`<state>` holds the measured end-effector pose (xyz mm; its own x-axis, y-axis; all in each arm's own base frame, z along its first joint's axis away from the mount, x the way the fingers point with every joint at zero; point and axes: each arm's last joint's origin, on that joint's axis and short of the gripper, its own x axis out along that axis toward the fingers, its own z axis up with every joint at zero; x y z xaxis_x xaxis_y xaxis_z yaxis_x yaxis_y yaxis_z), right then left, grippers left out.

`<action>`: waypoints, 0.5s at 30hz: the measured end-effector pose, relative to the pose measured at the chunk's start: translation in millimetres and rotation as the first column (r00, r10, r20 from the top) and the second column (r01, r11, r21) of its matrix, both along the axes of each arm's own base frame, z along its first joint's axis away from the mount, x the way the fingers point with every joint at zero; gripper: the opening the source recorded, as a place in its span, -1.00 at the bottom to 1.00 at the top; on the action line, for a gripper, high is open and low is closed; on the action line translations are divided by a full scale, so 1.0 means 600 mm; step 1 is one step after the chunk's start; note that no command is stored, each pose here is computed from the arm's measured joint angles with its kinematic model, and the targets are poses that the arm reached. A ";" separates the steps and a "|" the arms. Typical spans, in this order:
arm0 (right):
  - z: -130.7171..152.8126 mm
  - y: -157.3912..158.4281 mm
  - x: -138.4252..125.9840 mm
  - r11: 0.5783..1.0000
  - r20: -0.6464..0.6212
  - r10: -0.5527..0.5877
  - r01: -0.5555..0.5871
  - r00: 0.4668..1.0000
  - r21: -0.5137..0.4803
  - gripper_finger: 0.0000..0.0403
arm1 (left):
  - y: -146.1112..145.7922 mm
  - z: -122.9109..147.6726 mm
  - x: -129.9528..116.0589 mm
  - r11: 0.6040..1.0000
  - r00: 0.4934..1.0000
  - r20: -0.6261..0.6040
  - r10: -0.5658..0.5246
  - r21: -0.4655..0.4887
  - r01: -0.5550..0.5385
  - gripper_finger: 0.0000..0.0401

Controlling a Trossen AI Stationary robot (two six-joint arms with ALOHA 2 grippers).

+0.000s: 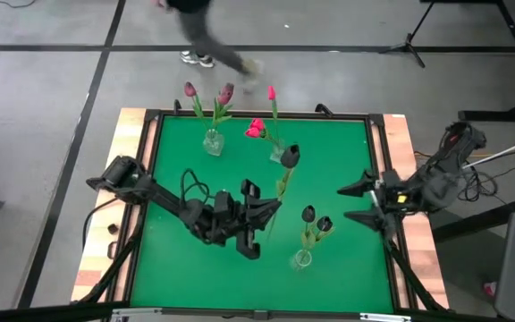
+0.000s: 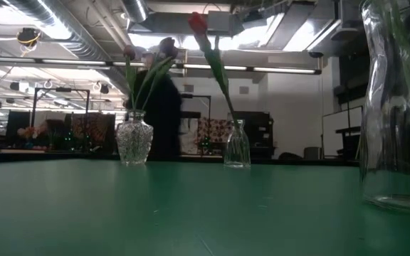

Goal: Sort flowers into vase by color
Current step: Put the black tulip into the bottom transparent vase

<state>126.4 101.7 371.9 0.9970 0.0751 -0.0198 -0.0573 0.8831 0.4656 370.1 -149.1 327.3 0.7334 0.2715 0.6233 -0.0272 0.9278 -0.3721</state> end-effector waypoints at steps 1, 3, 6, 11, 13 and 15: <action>-0.003 0.001 0.012 1.000 -0.008 -0.004 0.004 1.000 -0.009 0.69 | 0.003 0.004 0.002 1.000 1.000 0.010 -0.001 0.004 0.001 -1.00; -0.011 0.001 0.037 1.000 -0.024 -0.009 0.009 1.000 -0.021 0.69 | 0.009 0.011 0.006 1.000 1.000 0.022 0.000 0.013 0.000 -1.00; -0.015 0.004 0.073 0.999 -0.006 0.033 -0.033 0.999 -0.006 0.69 | 0.016 0.019 0.013 1.000 1.000 0.024 -0.001 0.031 0.000 -1.00; 0.003 0.004 0.124 0.996 -0.023 0.072 -0.073 0.997 -0.050 0.69 | 0.022 0.021 0.018 0.999 1.000 0.012 0.005 0.040 -0.006 -1.00; 0.013 0.006 0.143 0.993 -0.034 0.080 -0.083 0.996 -0.086 0.69 | 0.022 0.021 0.019 0.999 1.000 0.006 0.006 0.042 -0.006 -1.00; 0.028 0.005 0.159 0.990 -0.042 0.076 -0.080 0.996 -0.118 0.69 | 0.023 0.019 0.021 0.999 1.000 -0.005 0.008 0.046 -0.008 -1.00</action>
<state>221.6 104.8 388.6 0.9865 0.1476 -0.0705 -0.1128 0.9260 0.3603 382.5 -135.6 339.0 0.7348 0.2485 0.6311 -0.0366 0.9436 -0.3289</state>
